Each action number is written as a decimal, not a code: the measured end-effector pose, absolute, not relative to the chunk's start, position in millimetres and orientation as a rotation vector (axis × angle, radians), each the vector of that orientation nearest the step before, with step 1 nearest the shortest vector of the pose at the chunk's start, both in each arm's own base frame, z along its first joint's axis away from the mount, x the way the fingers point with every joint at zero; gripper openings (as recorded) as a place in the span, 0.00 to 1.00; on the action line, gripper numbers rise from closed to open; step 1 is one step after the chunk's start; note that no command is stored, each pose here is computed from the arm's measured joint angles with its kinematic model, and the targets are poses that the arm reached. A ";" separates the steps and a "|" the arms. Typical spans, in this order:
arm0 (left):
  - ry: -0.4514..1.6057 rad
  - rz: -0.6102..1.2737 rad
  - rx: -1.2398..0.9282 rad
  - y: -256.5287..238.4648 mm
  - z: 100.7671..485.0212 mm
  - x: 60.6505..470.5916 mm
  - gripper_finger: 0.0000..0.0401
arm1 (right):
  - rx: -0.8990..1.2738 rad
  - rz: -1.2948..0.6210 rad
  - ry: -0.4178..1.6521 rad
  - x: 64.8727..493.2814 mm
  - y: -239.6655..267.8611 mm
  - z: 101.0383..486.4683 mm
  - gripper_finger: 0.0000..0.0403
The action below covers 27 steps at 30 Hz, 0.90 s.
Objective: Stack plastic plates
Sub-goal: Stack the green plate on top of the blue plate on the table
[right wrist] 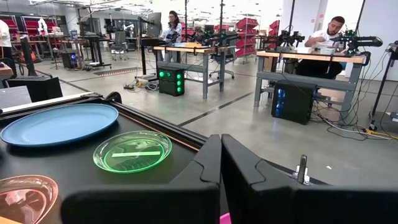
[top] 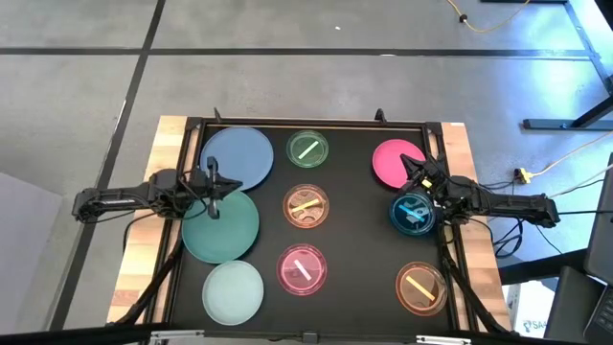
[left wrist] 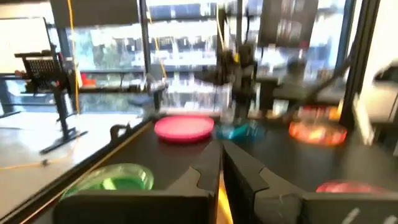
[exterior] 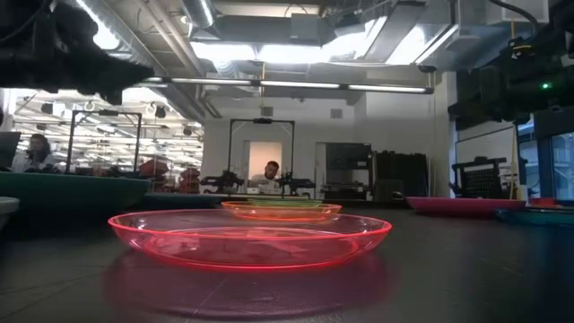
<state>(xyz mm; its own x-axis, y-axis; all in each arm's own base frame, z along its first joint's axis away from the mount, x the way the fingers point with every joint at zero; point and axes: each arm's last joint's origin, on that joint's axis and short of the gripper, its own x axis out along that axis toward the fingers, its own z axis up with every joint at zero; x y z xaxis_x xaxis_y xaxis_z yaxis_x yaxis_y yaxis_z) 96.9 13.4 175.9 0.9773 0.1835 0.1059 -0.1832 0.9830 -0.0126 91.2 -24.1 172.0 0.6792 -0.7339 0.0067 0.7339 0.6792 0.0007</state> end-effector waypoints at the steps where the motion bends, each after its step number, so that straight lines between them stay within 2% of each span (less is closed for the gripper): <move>1: -0.133 0.181 -0.023 13.3 178.2 96.6 0.03 | -0.002 -0.824 -0.007 91.2 -24.1 172.1 0.01; 6: -0.263 0.162 -0.208 13.3 188.9 94.6 0.03 | -0.002 -0.824 -0.007 91.2 -24.1 172.0 0.01; 13: -0.248 0.145 -0.218 13.0 188.1 96.5 0.03 | -0.002 -0.824 -0.007 91.2 -24.1 172.0 0.01; 20: -0.070 0.155 -0.179 13.9 195.0 107.5 0.03 | -0.002 -0.824 -0.007 91.2 -24.1 172.1 0.01; 27: 0.272 0.258 -0.096 18.7 214.3 127.3 0.00 | -0.002 -0.824 -0.007 91.2 -24.1 172.1 0.01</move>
